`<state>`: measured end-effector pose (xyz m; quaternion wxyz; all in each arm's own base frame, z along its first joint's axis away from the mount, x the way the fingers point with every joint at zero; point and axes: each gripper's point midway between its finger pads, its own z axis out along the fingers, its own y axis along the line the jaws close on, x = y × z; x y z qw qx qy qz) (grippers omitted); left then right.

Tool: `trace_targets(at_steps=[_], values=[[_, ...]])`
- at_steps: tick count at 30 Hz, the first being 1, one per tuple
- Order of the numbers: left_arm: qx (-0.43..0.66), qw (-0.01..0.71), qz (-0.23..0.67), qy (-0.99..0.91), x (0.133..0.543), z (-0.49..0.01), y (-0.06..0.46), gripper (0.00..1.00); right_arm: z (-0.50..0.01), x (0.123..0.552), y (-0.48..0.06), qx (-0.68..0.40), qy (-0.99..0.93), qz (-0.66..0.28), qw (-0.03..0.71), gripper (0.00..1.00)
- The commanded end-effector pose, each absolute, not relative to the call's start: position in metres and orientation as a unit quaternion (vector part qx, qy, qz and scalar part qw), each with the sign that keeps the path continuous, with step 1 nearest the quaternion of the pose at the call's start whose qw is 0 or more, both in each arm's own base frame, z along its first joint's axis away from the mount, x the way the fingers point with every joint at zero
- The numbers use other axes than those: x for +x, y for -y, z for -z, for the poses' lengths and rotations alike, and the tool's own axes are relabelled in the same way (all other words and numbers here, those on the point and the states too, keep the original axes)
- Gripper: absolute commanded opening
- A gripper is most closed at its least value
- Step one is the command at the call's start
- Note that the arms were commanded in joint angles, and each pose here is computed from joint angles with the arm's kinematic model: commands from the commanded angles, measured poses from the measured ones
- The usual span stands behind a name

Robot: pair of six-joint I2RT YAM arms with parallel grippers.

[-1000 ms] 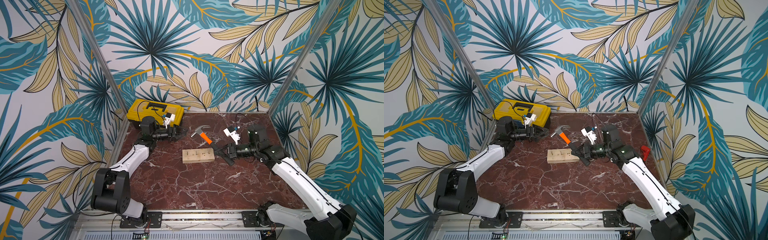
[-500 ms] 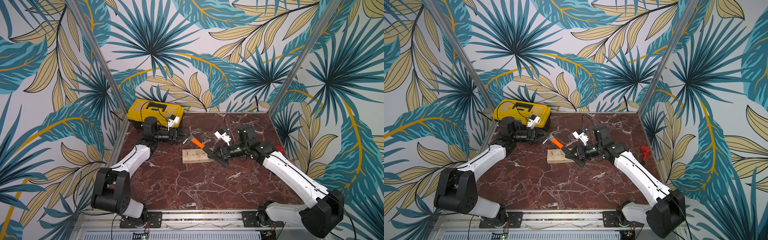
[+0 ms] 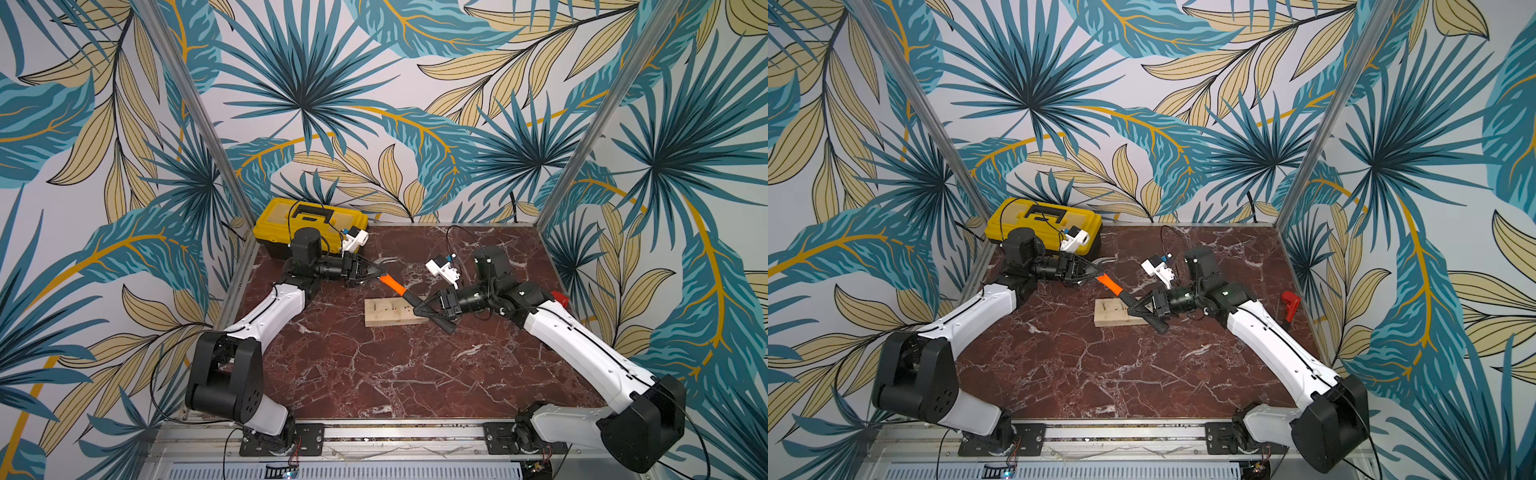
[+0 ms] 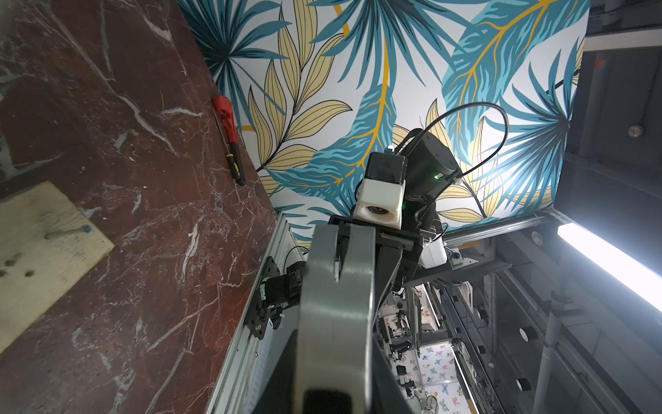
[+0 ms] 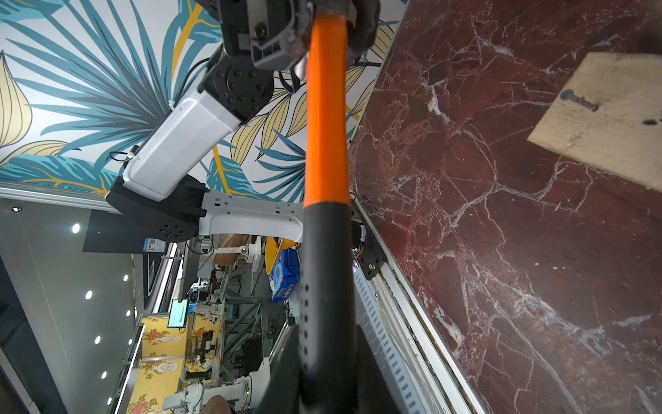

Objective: Use a claw hammer to pull out a nail
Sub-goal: Pick up the hammer at the center of the board.

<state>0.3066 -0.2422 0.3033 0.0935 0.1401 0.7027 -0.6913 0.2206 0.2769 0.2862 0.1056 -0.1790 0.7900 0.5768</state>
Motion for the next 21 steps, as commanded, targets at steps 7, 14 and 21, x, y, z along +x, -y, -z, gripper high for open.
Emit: trace_targets(at_steps=[7,14,21], values=[[0.169,0.095,0.695,-0.693,0.303,-0.314,0.246,0.00,-0.300,0.225,-0.282,-0.212,-0.772,-0.584,0.132,0.04],[0.104,0.153,0.678,-0.712,0.331,-0.312,0.237,0.00,-0.302,0.248,-0.264,-0.171,-0.790,-0.560,0.182,0.42],[0.044,0.207,0.659,-0.722,0.349,-0.314,0.226,0.00,-0.313,0.283,-0.220,-0.088,-0.810,-0.500,0.294,0.52]])
